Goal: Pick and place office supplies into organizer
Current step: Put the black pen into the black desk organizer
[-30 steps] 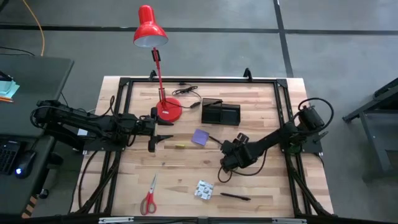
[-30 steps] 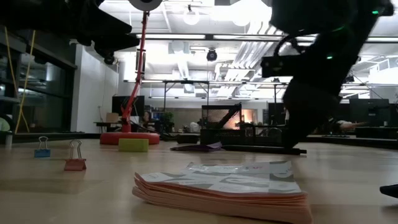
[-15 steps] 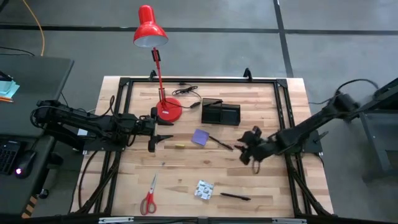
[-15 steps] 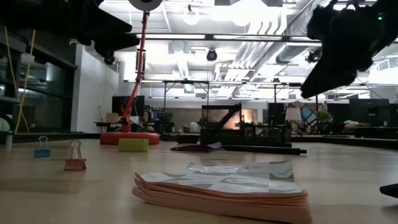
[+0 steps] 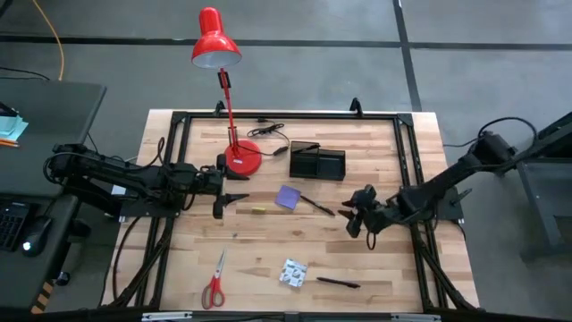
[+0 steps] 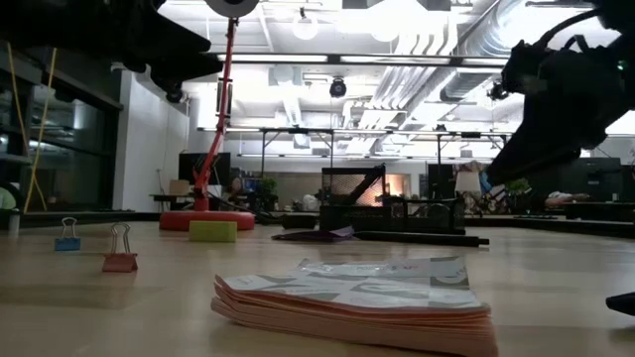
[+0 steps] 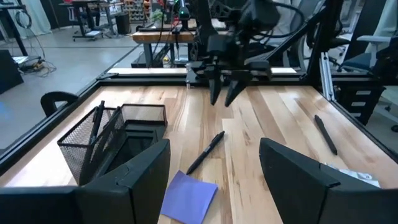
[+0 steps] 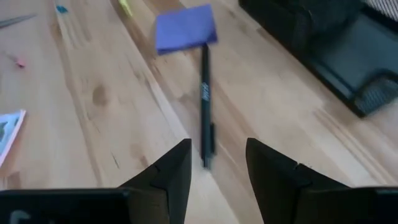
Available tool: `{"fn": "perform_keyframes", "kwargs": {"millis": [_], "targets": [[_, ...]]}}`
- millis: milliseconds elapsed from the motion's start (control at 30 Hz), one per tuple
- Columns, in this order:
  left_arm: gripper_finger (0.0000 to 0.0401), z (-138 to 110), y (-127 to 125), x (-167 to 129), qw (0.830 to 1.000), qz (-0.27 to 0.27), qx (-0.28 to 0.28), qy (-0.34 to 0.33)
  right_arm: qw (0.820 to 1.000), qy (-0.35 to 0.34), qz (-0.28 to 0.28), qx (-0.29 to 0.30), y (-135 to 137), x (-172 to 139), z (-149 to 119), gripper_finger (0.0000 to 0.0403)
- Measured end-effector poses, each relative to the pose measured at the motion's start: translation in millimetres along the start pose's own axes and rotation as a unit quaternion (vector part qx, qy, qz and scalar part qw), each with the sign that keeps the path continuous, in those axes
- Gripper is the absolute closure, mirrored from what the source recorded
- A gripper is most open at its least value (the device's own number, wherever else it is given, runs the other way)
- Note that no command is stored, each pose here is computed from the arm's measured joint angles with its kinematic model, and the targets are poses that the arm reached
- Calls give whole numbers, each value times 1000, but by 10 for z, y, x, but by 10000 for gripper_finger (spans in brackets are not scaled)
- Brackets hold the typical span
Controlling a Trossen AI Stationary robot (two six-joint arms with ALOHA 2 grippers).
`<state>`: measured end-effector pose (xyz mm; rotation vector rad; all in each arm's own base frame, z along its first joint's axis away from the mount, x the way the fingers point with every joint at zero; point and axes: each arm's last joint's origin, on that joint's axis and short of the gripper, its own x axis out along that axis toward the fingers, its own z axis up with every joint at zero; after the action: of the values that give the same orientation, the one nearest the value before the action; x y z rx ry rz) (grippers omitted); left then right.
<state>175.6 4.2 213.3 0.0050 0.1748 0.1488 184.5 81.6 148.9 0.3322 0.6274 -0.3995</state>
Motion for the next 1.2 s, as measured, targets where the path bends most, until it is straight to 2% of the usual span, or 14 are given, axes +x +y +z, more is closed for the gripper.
{"fn": "perform_keyframes", "kwargs": {"millis": [333, 600, 867, 1067, 1200], "targets": [[168, -6, 0, 1, 1000, 0, -1, 3, 998, -54, -23, -10, 222, 232, -288, 258], [168, -3, 0, 0, 1000, 0, -1, 1, 997, -57, -53, -22, 231, 464, -512, 258], [168, -1, 0, 1, 1000, -1, 0, 1, 989, -108, -78, -61, 278, 545, -679, 258], [168, 4, -1, 0, 1000, -2, -4, -2, 989, -116, -91, -29, 250, 611, -794, 258], [168, 15, 0, 0, 1000, -1, -9, -8, 986, -134, -99, -29, 250, 645, -849, 258]]}}
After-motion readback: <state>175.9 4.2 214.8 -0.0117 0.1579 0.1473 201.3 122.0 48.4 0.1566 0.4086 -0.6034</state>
